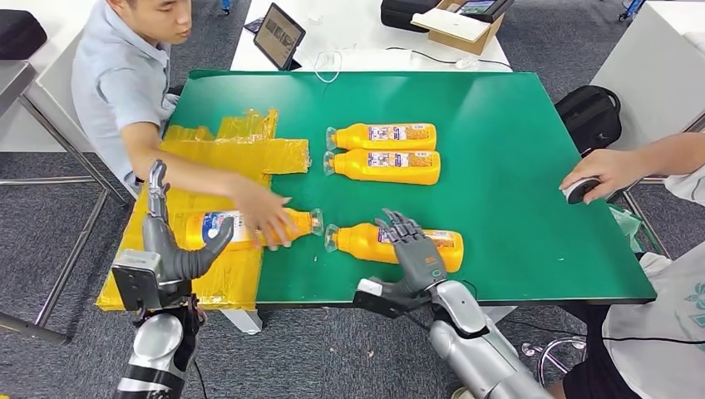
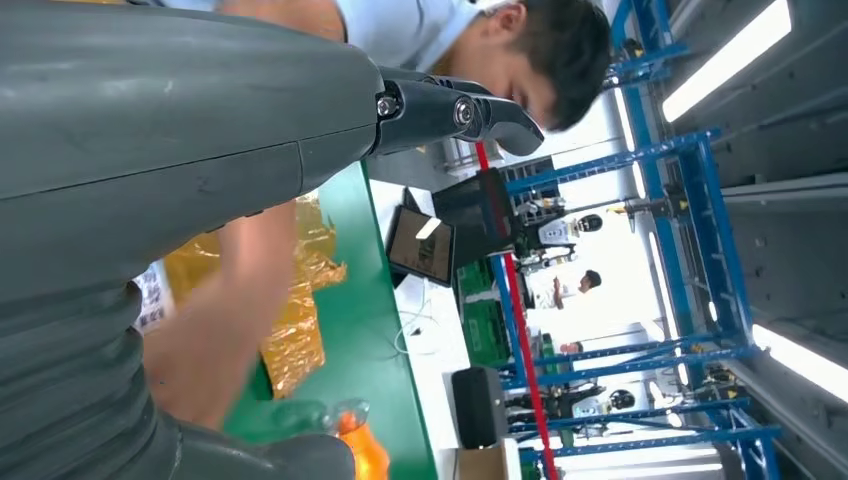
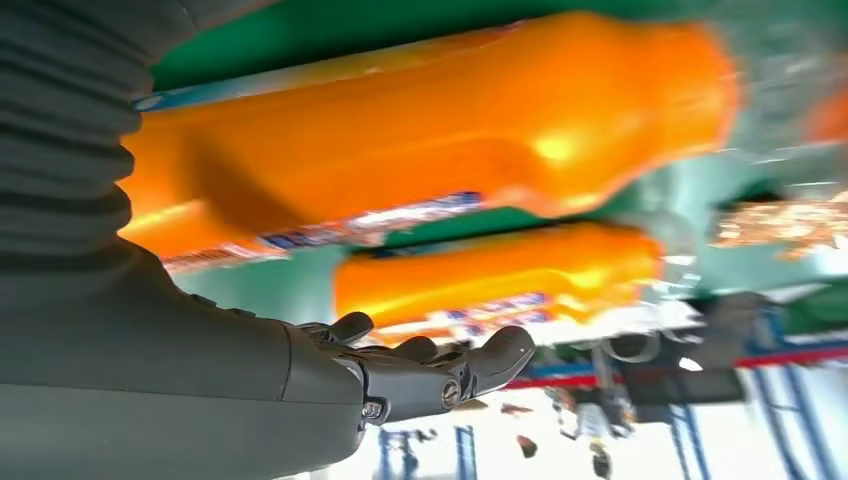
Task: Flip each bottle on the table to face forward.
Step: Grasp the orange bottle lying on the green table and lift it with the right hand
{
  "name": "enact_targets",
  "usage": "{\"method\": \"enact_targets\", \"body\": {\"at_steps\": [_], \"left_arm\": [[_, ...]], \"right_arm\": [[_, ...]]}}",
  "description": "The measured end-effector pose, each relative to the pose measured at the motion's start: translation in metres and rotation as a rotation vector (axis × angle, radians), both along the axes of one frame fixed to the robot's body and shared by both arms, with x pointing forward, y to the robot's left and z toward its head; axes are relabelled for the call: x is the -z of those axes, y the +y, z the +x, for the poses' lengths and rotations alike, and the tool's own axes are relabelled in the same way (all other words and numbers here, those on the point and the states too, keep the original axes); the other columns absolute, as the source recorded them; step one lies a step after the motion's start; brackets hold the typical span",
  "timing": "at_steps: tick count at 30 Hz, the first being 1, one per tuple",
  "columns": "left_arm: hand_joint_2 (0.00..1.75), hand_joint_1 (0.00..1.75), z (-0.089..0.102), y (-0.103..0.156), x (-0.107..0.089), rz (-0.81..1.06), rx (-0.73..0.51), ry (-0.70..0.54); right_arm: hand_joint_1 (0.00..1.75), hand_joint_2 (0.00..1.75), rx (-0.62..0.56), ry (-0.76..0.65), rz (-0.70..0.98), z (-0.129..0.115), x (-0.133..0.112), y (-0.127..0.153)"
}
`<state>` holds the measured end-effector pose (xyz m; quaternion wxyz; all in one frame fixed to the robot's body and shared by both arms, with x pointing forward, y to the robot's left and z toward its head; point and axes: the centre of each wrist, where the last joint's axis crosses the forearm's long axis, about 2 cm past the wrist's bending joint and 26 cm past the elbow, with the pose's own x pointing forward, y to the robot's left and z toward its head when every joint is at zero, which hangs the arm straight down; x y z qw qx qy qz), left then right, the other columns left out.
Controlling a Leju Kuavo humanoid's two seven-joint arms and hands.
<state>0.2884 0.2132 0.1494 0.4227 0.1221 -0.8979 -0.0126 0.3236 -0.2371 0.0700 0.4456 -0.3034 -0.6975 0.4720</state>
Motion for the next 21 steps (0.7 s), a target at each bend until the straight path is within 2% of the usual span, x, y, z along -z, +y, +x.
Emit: {"method": "enact_targets", "body": {"at_steps": [11,21], "left_arm": [[1.75,0.0,-0.009,-0.006,-0.004,0.044,0.008,-0.004],[1.75,0.0,-0.015,-0.009,-0.003,0.047,0.06,0.026]], "right_arm": [[0.0,1.75,0.086,0.12,-0.119,0.01,0.012,-0.005],[0.0,1.75,0.201,0.102,-0.297,0.022,0.006,-0.003]]}}
